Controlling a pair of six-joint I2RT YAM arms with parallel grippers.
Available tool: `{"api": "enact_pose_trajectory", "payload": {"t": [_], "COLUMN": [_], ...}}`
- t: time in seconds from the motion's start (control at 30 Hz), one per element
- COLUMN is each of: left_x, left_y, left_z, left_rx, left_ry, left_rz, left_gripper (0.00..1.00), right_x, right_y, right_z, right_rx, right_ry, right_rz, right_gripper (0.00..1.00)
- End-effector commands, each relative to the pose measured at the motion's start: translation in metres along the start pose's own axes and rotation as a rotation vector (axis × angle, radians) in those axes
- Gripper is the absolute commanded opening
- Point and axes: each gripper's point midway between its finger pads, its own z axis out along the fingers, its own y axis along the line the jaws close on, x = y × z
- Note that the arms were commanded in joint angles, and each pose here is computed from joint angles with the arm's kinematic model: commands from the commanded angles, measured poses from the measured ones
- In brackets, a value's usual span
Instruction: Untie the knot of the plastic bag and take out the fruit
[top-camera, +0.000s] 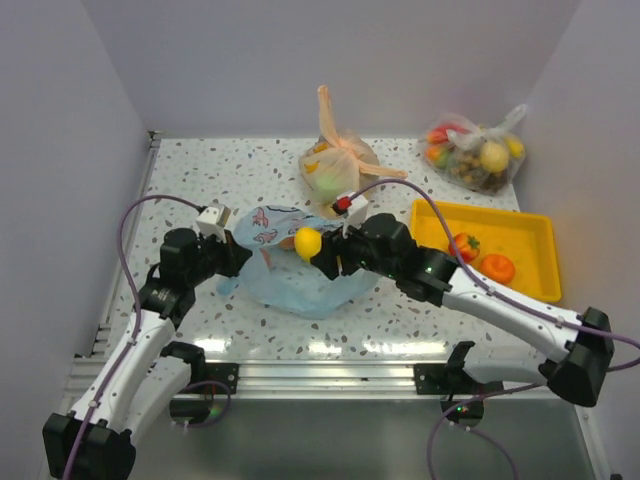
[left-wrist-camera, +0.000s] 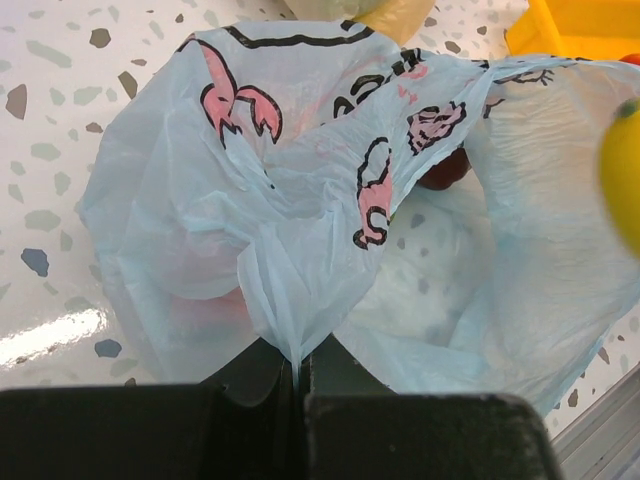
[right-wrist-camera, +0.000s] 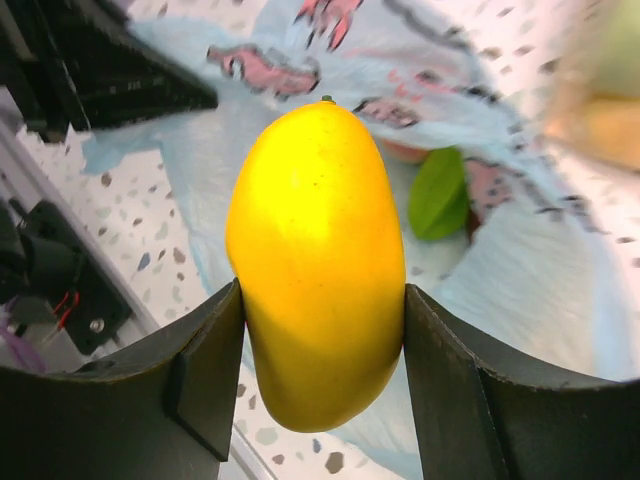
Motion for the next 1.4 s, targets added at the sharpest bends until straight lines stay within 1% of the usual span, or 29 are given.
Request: {"api": "enact_pose_trajectory", "payload": {"t": [0.0, 0.07, 0.1, 0.13, 0.17, 0.2, 0.27, 0.3, 0.4, 0.47, 0.5, 0.53, 0.57, 0.6, 0.7, 0.73, 0.77, 0.8, 0.83, 0.87, 0.93, 0.97, 1.03, 1.1, 1.2, 1.23, 1.3, 1.33, 1.37], "left_x": [-0.013, -0.014, -0.013, -0.013, -0.014, -0.014, -0.014, -0.013, -0.015, -0.016, -0.015, -0.015, -0.016, -0.017, -0.016, -0.016, -0.017, -0.016, -0.016, -0.016, -0.015, -0.014, -0.014, -0.018, -0.040, -0.061, -0.078, -0.102, -0.107], "left_y": [-0.001, -0.001, -0.002, -0.002, -0.002, -0.003, -0.004, -0.004, -0.006, -0.006, -0.006, -0.006, -0.006, -0.007, -0.007, -0.007, -0.007, -0.006, -0.007, -0.008, -0.009, -0.009, -0.011, -0.014, -0.024, -0.033, -0.043, -0.059, -0.067], "left_z": [0.000, 0.000, -0.001, -0.001, -0.001, -0.001, -0.001, -0.001, -0.001, -0.002, -0.002, -0.002, -0.002, -0.003, -0.003, -0.003, -0.003, -0.003, -0.003, -0.003, -0.002, -0.002, -0.001, 0.000, -0.001, -0.004, -0.001, -0.005, 0.001], "left_rx": [-0.009, -0.009, -0.005, -0.004, -0.002, 0.001, 0.009, 0.010, 0.015, 0.014, 0.014, 0.016, 0.015, 0.017, 0.018, 0.019, 0.019, 0.019, 0.023, 0.025, 0.036, 0.038, 0.049, 0.063, 0.088, 0.109, 0.129, 0.163, 0.178], "left_ry": [-0.028, -0.030, -0.030, -0.030, -0.032, -0.032, -0.030, -0.028, -0.036, -0.039, -0.039, -0.040, -0.042, -0.044, -0.044, -0.045, -0.048, -0.046, -0.044, -0.044, -0.038, -0.033, -0.029, -0.026, -0.039, -0.071, -0.079, -0.116, -0.097], "left_rz": [0.006, 0.005, 0.007, 0.007, 0.008, 0.008, 0.008, 0.007, 0.010, 0.011, 0.011, 0.012, 0.012, 0.013, 0.015, 0.017, 0.018, 0.017, 0.017, 0.017, 0.018, 0.018, 0.018, 0.019, 0.008, 0.021, 0.023, 0.050, 0.046], "left_gripper": [0.00, 0.00, 0.00, 0.00, 0.00, 0.00, 0.00, 0.00, 0.00, 0.00, 0.00, 0.00, 0.00, 0.00, 0.00, 0.00, 0.00, 0.00, 0.00, 0.00, 0.00, 0.00, 0.00, 0.00, 0.00, 0.00, 0.00, 0.00, 0.00], "right_x": [-0.047, -0.059, -0.070, -0.074, -0.072, -0.073, -0.062, -0.057, -0.034, -0.014, -0.007, 0.000, 0.015, 0.023, 0.053, 0.061, 0.065, 0.073, 0.076, 0.078, 0.073, 0.073, 0.054, 0.043, 0.019, 0.013, -0.004, -0.012, -0.020], "right_y": [-0.040, -0.064, -0.090, -0.105, -0.121, -0.152, -0.183, -0.206, -0.241, -0.258, -0.271, -0.277, -0.284, -0.295, -0.313, -0.316, -0.317, -0.321, -0.321, -0.319, -0.316, -0.314, -0.308, -0.302, -0.285, -0.277, -0.266, -0.262, -0.253], "right_z": [-0.051, -0.069, -0.087, -0.097, -0.102, -0.116, -0.126, -0.135, -0.135, -0.124, -0.126, -0.123, -0.110, -0.110, -0.095, -0.092, -0.088, -0.086, -0.084, -0.083, -0.087, -0.090, -0.097, -0.104, -0.111, -0.110, -0.114, -0.116, -0.116], "right_rx": [0.196, 0.300, 0.404, 0.461, 0.518, 0.631, 0.726, 0.798, 0.894, 0.917, 0.945, 0.950, 0.929, 0.943, 0.944, 0.938, 0.929, 0.933, 0.926, 0.921, 0.914, 0.914, 0.894, 0.878, 0.801, 0.757, 0.709, 0.689, 0.641], "right_ry": [-0.125, -0.171, -0.227, -0.258, -0.274, -0.303, -0.311, -0.315, -0.294, -0.268, -0.267, -0.258, -0.226, -0.212, -0.145, -0.126, -0.112, -0.087, -0.074, -0.055, -0.058, -0.050, -0.086, -0.092, -0.130, -0.140, -0.179, -0.199, -0.212], "right_rz": [-0.048, -0.033, -0.002, 0.023, 0.043, 0.088, 0.175, 0.224, 0.325, 0.391, 0.426, 0.451, 0.488, 0.514, 0.571, 0.584, 0.594, 0.609, 0.608, 0.607, 0.604, 0.598, 0.573, 0.544, 0.507, 0.500, 0.477, 0.468, 0.453], "right_gripper": [0.02, 0.02, 0.02, 0.03, 0.03, 0.03, 0.03, 0.03, 0.03, 0.03, 0.03, 0.03, 0.04, 0.04, 0.08, 0.16, 0.21, 0.31, 0.42, 0.66, 0.87, 0.99, 0.99, 0.99, 0.99, 0.99, 0.99, 0.99, 0.99]}}
